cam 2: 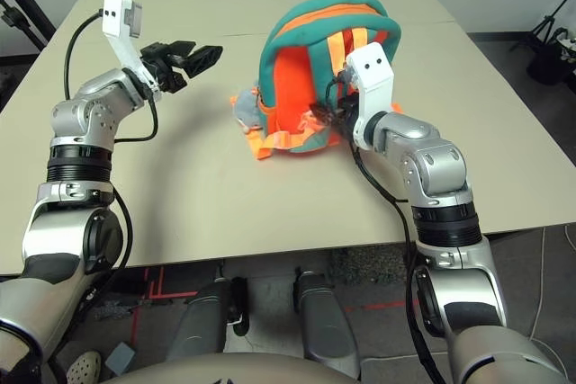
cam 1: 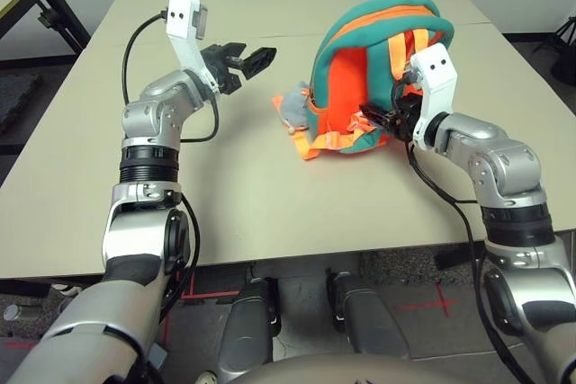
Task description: Put the pencil case into the backpack and zip it.
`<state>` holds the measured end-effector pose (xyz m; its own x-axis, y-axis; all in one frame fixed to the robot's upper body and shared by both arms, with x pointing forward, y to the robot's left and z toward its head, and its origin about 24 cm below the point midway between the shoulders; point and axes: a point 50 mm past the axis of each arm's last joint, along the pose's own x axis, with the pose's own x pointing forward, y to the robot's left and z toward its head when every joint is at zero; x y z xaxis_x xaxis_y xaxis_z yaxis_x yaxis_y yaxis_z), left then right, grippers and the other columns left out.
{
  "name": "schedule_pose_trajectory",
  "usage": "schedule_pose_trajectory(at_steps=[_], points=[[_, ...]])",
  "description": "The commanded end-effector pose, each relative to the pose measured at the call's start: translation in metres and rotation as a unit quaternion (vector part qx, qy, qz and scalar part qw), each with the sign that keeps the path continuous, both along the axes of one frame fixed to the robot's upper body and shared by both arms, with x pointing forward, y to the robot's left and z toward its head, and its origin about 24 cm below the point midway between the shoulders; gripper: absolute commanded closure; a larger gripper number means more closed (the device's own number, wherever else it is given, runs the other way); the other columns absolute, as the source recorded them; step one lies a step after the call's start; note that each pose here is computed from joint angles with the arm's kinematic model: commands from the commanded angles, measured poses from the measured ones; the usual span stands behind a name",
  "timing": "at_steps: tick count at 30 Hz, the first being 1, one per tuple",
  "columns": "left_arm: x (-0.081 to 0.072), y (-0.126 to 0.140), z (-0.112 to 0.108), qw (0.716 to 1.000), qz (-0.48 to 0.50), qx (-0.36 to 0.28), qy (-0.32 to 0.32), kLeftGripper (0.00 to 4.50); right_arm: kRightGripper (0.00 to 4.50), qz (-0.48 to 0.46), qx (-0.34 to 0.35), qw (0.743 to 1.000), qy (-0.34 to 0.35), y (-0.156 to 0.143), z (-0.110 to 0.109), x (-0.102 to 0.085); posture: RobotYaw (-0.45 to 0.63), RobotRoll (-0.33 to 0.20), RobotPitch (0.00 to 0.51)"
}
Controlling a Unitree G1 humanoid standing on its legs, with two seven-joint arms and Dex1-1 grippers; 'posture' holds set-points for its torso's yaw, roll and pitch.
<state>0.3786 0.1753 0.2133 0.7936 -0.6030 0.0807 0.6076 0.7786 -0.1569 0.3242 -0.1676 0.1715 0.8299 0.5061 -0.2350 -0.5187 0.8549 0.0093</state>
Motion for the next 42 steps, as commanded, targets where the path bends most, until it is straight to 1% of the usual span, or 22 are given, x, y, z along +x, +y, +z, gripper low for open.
schedule_pose_trajectory(at_steps=[1,4,8,12,17,18,22,25,28,32,35,38,42], points=[[-0.003,0.003,-0.005,1.000,0.008,-0.002,0.011,0.00,0.05,-0.015,0.010,1.000,0.011,-0.013,0.010,-0.005,-0.12,0.000,0.181],[-0.005,0.003,-0.007,1.000,0.011,0.002,0.015,0.00,0.05,-0.007,0.010,1.000,0.023,-0.024,0.021,-0.012,-0.13,0.000,0.185],[-0.006,0.003,-0.009,1.000,0.011,0.005,0.018,0.00,0.05,0.012,-0.011,0.999,0.037,-0.037,0.031,-0.021,-0.13,0.000,0.188],[-0.006,0.003,-0.011,1.000,0.010,0.010,0.023,0.00,0.05,0.028,-0.003,0.998,0.052,-0.050,0.044,-0.028,-0.14,0.000,0.191],[-0.006,0.003,-0.013,0.999,0.010,0.015,0.028,0.00,0.05,0.079,0.003,0.994,0.074,-0.057,0.053,-0.042,-0.14,0.000,0.192],[-0.006,0.004,-0.013,0.999,0.011,0.015,0.028,0.00,0.05,0.076,0.006,0.994,0.073,-0.061,0.056,-0.043,-0.14,0.000,0.193],[-0.007,0.008,-0.014,0.999,0.015,0.017,0.030,0.00,0.05,0.039,0.027,0.997,0.061,-0.081,0.063,-0.041,-0.14,0.000,0.194],[-0.009,0.014,-0.017,0.999,0.022,0.022,0.034,0.00,0.05,-0.017,0.055,0.997,0.049,-0.102,0.065,-0.038,-0.14,0.000,0.196],[-0.011,0.022,-0.019,0.998,0.032,0.026,0.037,0.00,0.05,-0.074,0.066,0.994,0.038,-0.120,0.061,-0.034,-0.14,0.000,0.195],[-0.015,0.033,-0.023,0.997,0.053,0.034,0.041,0.00,0.05,-0.159,0.052,0.986,0.010,-0.141,0.051,-0.029,-0.14,0.000,0.196],[-0.018,0.044,-0.026,0.996,0.074,0.037,0.042,0.00,0.05,-0.218,0.045,0.974,-0.038,-0.150,0.046,-0.024,-0.15,0.000,0.195],[-0.021,0.058,-0.031,0.993,0.108,0.037,0.034,0.00,0.05,-0.279,0.058,0.952,-0.112,-0.156,0.043,-0.019,-0.15,0.000,0.192],[-0.025,0.075,-0.037,0.987,0.154,0.044,0.016,0.00,0.05,-0.336,0.072,0.924,-0.169,-0.162,0.035,-0.020,-0.14,0.000,0.193]])
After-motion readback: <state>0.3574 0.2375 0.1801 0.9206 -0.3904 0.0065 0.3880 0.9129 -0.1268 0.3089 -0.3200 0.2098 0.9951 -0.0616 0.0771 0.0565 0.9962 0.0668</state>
